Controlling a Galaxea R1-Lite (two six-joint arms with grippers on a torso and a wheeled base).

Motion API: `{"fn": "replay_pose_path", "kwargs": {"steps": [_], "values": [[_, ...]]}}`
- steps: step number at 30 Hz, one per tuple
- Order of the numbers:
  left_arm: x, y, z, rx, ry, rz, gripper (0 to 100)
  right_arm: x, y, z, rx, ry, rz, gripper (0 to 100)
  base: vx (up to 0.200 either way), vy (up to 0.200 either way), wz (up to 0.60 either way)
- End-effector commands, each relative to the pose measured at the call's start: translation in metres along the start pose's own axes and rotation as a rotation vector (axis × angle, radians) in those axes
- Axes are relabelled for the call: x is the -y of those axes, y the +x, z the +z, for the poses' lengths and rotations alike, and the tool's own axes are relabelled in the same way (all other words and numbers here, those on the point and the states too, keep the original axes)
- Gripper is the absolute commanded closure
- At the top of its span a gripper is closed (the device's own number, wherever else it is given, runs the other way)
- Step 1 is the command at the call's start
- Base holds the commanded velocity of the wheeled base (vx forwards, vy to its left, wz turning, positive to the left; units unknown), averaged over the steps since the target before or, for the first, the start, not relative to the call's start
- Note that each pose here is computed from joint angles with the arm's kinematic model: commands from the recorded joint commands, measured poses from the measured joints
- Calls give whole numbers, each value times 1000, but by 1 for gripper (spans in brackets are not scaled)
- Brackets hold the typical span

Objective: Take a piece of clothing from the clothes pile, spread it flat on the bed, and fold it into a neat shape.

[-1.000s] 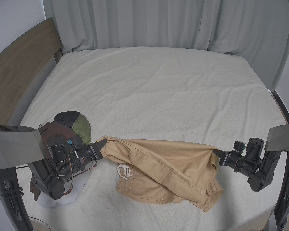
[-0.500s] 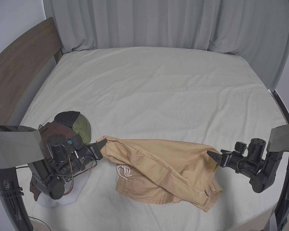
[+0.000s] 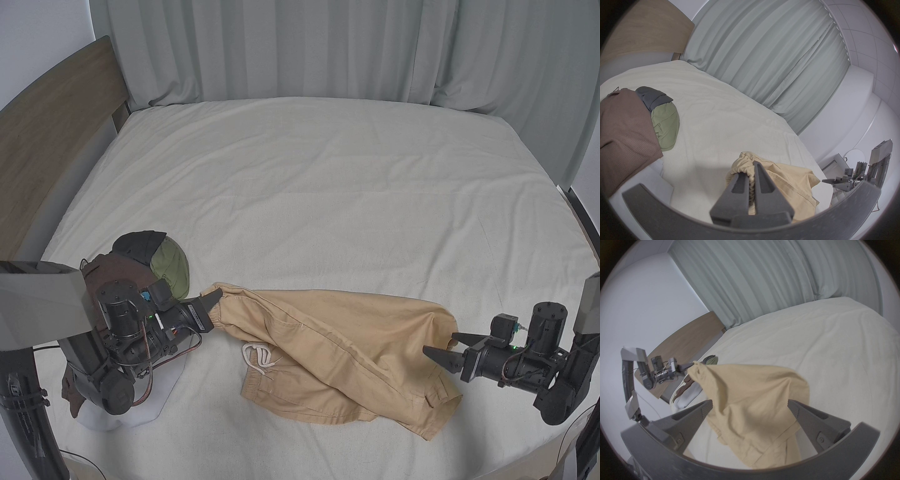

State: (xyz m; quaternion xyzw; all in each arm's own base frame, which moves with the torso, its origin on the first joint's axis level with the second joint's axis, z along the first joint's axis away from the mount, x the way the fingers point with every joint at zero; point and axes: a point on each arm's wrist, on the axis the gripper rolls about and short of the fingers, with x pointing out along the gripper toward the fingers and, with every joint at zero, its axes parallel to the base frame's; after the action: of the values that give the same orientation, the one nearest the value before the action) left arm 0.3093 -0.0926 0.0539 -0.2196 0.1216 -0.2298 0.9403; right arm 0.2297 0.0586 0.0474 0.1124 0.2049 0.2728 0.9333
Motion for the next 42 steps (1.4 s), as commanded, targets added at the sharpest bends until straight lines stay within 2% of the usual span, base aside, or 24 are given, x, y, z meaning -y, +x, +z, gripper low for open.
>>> {"fn": "replay_pose_path", "kwargs": {"steps": [1,7,24,28,31,36,38,42], "values": [[0,0,0,1,0,0,100,-15,-16,-14,-71,-14,38,0,0,0,0],[-1,0,0,2,0,1,100,-14,-9,-34,-178,16,41,0,0,0,0],[-2,1,-2,-3,-2,4,100,-2,5,-69,-350,119,15,0,0,0,0],[-2,1,-2,-3,-2,4,100,-2,6,-69,-353,142,36,0,0,0,0],[-1,1,-1,-2,-1,3,100,-2,10,-68,-349,190,33,0,0,0,0],[-1,1,-1,-2,-1,3,100,-3,18,-76,-381,227,39,0,0,0,0],[-1,1,-1,-2,-1,3,100,-3,20,-77,-380,226,41,0,0,0,0],[-2,1,-1,0,-1,4,100,-1,26,-75,-361,277,36,0,0,0,0]]}}
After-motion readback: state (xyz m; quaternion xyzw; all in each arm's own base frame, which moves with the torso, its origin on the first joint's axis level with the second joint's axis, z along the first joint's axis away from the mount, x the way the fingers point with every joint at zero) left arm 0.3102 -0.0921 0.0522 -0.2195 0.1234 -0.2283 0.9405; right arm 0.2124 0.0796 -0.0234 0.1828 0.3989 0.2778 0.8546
